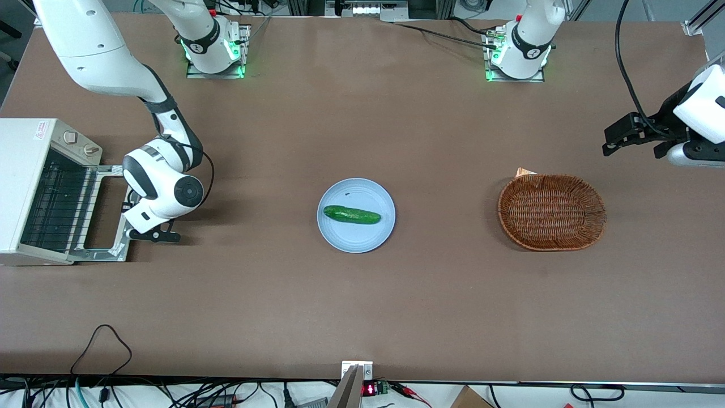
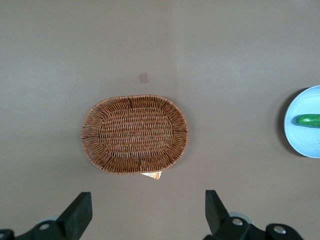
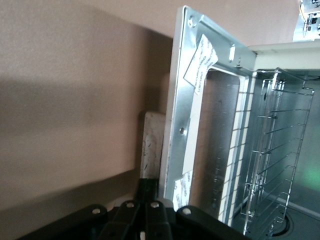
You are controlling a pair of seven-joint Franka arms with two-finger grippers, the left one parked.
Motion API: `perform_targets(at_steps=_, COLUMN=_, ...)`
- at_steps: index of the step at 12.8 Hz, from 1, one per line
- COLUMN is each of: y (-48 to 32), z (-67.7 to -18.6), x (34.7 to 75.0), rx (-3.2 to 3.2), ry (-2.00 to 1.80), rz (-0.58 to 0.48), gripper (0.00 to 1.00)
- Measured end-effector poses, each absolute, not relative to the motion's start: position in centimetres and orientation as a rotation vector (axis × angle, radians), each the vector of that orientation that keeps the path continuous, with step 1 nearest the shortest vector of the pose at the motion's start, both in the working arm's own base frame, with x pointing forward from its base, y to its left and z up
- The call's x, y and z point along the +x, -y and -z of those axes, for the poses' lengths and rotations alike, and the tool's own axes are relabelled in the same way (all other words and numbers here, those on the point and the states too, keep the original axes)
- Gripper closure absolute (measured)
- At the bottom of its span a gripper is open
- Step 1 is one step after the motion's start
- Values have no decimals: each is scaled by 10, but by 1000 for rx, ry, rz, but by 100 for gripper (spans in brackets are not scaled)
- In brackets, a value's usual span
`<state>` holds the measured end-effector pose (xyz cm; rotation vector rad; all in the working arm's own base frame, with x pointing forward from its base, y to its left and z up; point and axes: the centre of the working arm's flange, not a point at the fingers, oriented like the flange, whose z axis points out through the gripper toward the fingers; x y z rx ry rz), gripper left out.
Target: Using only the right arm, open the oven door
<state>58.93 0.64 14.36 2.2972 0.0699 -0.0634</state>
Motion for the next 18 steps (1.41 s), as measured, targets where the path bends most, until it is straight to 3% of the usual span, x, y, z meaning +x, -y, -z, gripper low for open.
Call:
perform_targets(at_steps=7, y=-20, z=-144, x=593, rx=2372, ry=22, rz=97, gripper=98)
perform_targets(at_steps=11, y=-53, z=-176, x=606, rx=2468, ry=111, rz=109, gripper=95)
perform_targets(at_steps=14, y=-70, z=-230, x=616, rx=2587, ry=181, rz=174, gripper=65)
perform_targets(at_steps=18, y=-80, z=-309, x=631, rx=2690, ry=288, rz=349, gripper=19)
